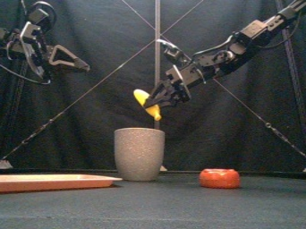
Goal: Pick the banana then place it in the grey bowl
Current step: Drop banana in the grey bowl and return to neutral
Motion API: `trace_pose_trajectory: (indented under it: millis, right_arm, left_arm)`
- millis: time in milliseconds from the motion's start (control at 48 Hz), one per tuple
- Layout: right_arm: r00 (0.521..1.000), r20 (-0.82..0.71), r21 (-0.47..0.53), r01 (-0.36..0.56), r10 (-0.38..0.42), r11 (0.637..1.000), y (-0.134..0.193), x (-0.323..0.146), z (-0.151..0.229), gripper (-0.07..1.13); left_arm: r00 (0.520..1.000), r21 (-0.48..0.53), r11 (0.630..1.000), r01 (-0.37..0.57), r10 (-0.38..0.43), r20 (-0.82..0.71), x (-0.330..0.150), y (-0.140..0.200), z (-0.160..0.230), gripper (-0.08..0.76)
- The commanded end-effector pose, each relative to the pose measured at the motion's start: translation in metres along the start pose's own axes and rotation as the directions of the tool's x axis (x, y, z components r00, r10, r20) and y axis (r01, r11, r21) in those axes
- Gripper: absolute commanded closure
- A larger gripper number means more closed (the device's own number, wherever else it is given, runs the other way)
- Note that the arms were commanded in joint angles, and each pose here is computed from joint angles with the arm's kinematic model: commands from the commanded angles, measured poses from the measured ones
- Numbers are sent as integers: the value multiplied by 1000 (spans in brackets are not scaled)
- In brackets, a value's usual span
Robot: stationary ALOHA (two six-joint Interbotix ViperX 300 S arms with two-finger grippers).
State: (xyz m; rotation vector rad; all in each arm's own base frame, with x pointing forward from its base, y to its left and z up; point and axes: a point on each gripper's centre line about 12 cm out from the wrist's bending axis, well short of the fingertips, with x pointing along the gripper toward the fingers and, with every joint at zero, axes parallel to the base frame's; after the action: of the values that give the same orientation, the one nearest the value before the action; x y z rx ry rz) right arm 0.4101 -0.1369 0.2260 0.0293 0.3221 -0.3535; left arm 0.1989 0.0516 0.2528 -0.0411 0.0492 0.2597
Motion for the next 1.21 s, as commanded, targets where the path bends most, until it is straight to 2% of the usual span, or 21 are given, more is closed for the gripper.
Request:
trace_pose_trajectory:
  millis: [21,333,583,854,1208]
  right_arm:
    - [999,43,20,13,-14,1000,-4,2,14,355]
    - [999,39,5,16,-16,1000,-5,7,9,191]
    - [998,67,12,10,-11,1000,-1,-5,14,187]
    - [975,222,35,-39,30,999,22,-70,34,187]
    - [917,399,90,-34,-5,995,14,-159,17,187]
  left_arm:
    - [1000,-4,1000,-6,6,25,2,1,8,615]
    - [1000,-6,1000,-21,22,19,1,4,6,615]
    - [1000,-4,1000,-25,25,18,1,5,5,615]
    - [1000,-3,1000,-25,25,16,1,5,4,615]
    - [999,-3,1000,-29,29,24,0,6,6,615]
